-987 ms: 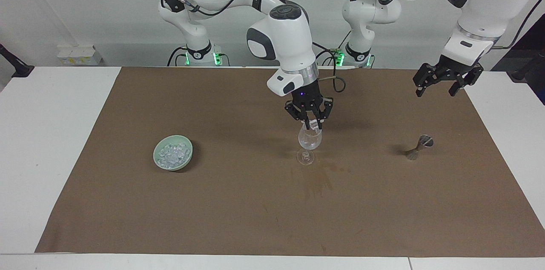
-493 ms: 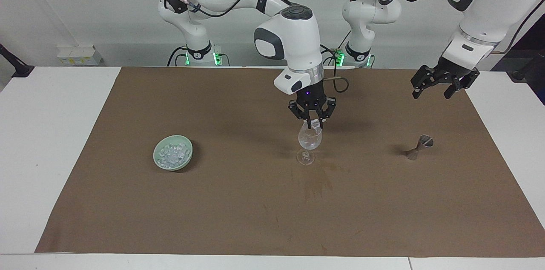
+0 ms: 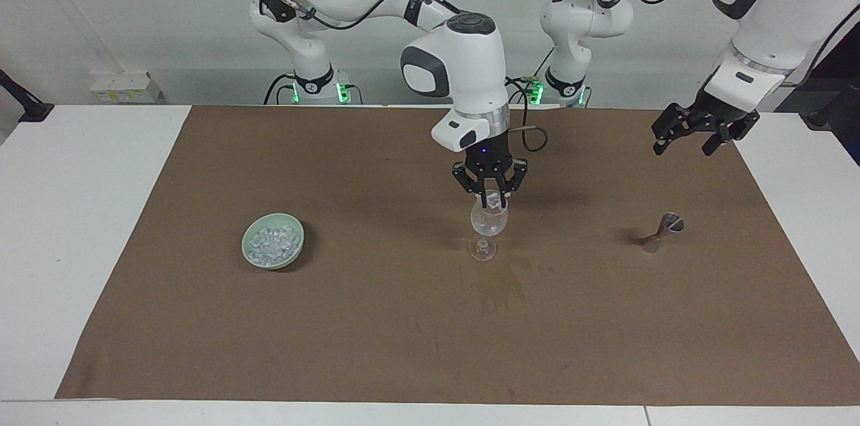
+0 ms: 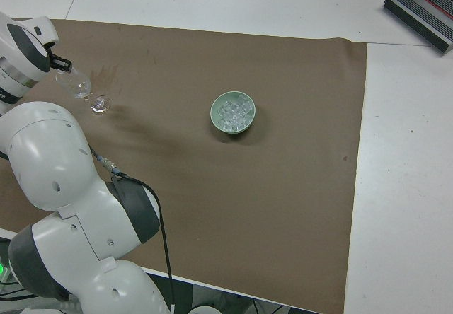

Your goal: Pour wine and add ice with both arms

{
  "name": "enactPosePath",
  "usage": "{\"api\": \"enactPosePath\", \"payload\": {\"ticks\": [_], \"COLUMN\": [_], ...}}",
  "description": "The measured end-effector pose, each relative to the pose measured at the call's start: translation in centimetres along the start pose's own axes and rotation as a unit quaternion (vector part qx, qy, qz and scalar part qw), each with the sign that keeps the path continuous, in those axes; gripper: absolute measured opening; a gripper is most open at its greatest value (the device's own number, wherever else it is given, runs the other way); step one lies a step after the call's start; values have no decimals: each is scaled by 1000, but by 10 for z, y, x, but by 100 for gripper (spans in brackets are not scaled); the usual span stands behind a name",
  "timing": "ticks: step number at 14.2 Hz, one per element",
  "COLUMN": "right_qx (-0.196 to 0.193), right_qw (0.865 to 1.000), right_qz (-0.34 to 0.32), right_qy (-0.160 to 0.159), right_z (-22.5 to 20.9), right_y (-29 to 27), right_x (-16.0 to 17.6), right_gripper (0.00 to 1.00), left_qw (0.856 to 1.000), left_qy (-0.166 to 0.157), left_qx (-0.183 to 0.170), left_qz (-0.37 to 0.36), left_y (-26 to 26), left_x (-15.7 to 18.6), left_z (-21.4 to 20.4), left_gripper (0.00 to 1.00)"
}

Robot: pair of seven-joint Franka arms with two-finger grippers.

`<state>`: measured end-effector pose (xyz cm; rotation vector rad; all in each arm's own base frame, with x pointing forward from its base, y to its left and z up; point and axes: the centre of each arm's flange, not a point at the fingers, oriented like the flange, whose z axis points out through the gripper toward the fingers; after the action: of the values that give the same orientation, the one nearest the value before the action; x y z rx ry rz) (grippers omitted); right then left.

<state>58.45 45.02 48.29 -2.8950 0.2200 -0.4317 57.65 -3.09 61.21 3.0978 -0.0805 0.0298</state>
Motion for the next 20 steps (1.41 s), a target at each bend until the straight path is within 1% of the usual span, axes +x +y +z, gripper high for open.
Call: {"api": "enactPosePath", "payload": {"ticks": [2, 5, 8, 9, 10, 11, 12, 13, 14, 15, 16, 17, 19, 20], "right_qx": [3, 3, 3, 3, 3, 3, 3, 3, 3, 3, 3, 5, 9, 12], "right_qw": [1000, 1000, 1000, 1000, 1000, 1000, 1000, 1000, 1000, 1000, 1000, 1000, 999, 999], "right_qz": [-3, -4, -4, -4, -4, -4, -4, -4, -4, -1, 9, 23, 36, 37], "right_qy": [3, 3, 3, 3, 3, 3, 3, 3, 3, 3, 3, 4, 13, 21], "right_z": [3, 3, 3, 3, 3, 3, 3, 3, 3, 3, 3, 1, -13, -23], "right_y": [-1, -1, -1, -1, -1, -1, -1, -1, -1, -1, -1, -2, -3, -2], "right_x": [-2, -2, -2, -2, -2, -2, -2, -2, -2, -3, -2, -2, 1, 5], "right_gripper": [33, 33, 33, 38, 39, 46, 46, 52, 55, 56, 63, 74, 94, 100], "left_qw": [1000, 1000, 999, 999, 999, 999, 999, 999, 999, 999, 999, 999, 999, 999], "left_qy": [-2, -1, 0, 0, 0, 1, 1, 1, 1, 1, 1, 1, 1, 1], "left_qx": [3, 27, 33, 33, 33, 33, 33, 33, 33, 33, 33, 33, 33, 33], "left_qz": [6, 13, 14, 14, 13, 12, 12, 11, 12, 12, 12, 12, 11, 11], "left_y": [1, 0, -2, -2, -2, -3, -4, -4, -4, -4, -4, -4, -4, -4], "left_x": [-1, 0, 0, 0, 0, 0, 0, 0, 0, 0, 0, 0, 0, 0], "left_z": [0, -2, -4, -4, -4, -4, -4, -4, -4, -4, -4, -4, -4, -4], "left_gripper": [100, 100, 100, 100, 100, 100, 100, 100, 100, 100, 100, 100, 100, 100]}}
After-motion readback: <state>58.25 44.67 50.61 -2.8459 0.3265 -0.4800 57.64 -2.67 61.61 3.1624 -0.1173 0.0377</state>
